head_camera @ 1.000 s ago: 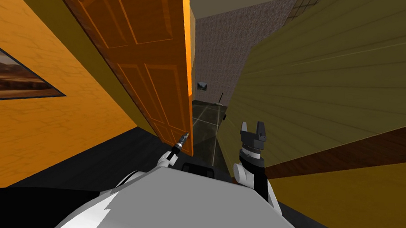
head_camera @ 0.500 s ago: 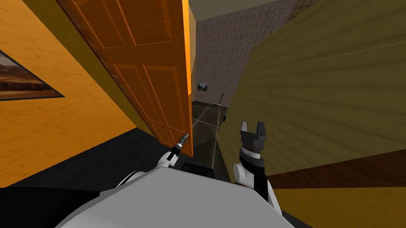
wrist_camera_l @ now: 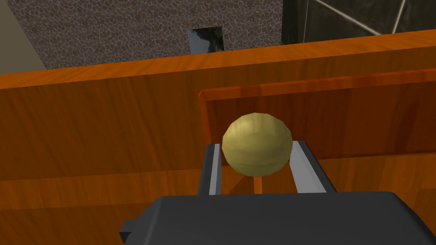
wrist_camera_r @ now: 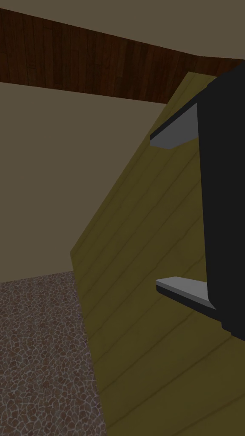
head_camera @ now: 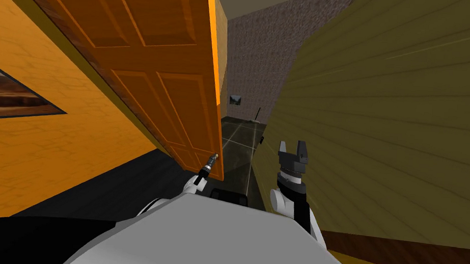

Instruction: Push the door open

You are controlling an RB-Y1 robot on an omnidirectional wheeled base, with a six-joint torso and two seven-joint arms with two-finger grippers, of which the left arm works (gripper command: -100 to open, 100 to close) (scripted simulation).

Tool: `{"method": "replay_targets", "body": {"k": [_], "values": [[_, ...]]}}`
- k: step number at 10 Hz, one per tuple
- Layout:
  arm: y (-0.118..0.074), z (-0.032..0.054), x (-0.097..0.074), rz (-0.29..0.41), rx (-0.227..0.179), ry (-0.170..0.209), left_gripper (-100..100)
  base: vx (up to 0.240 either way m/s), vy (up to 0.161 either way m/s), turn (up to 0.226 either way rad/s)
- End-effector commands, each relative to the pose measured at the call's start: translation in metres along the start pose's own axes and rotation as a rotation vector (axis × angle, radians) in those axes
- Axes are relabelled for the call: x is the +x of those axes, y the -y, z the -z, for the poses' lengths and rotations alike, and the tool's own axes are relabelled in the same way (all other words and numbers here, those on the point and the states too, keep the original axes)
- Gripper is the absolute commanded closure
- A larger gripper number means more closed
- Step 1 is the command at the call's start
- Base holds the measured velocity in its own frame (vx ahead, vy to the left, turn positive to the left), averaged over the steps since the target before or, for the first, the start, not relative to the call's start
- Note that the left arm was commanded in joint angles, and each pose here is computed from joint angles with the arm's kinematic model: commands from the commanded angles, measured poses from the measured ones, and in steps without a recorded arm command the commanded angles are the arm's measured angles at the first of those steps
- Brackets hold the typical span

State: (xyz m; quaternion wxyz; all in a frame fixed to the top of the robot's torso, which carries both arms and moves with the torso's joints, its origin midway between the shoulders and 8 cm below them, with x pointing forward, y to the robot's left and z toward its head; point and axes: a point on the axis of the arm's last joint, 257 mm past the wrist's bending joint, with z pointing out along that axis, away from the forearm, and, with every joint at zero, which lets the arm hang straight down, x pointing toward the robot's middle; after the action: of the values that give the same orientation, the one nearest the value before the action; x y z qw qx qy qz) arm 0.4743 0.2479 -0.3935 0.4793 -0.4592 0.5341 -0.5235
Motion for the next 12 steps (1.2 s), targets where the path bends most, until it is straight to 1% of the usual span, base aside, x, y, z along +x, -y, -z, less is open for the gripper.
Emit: {"method": "replay_targets", "body": {"k": [1, 2, 3, 6, 10, 11, 12], "values": [[0.007, -0.0052, -0.019, -0.018, 0.013, 0.04, 100, 0.199, -0.045, 0.115], [0.008, -0.006, -0.022, -0.021, 0.014, 0.055, 100, 0.187, -0.065, 0.143], [0.003, -0.0056, -0.013, -0.006, 0.002, 0.04, -100, -0.024, -0.062, 0.056], [0.002, -0.0077, -0.01, 0.004, -0.001, 0.037, -100, -0.184, -0.023, 0.011], [0.002, -0.0124, -0.001, 0.03, -0.008, 0.031, -100, -0.228, -0.025, 0.031], [0.002, -0.012, -0.003, 0.026, -0.006, 0.032, -100, -0.097, -0.016, 0.004], [0.002, -0.0107, -0.005, 0.023, -0.006, 0.037, -100, 0.1, -0.016, -0.031]]}}
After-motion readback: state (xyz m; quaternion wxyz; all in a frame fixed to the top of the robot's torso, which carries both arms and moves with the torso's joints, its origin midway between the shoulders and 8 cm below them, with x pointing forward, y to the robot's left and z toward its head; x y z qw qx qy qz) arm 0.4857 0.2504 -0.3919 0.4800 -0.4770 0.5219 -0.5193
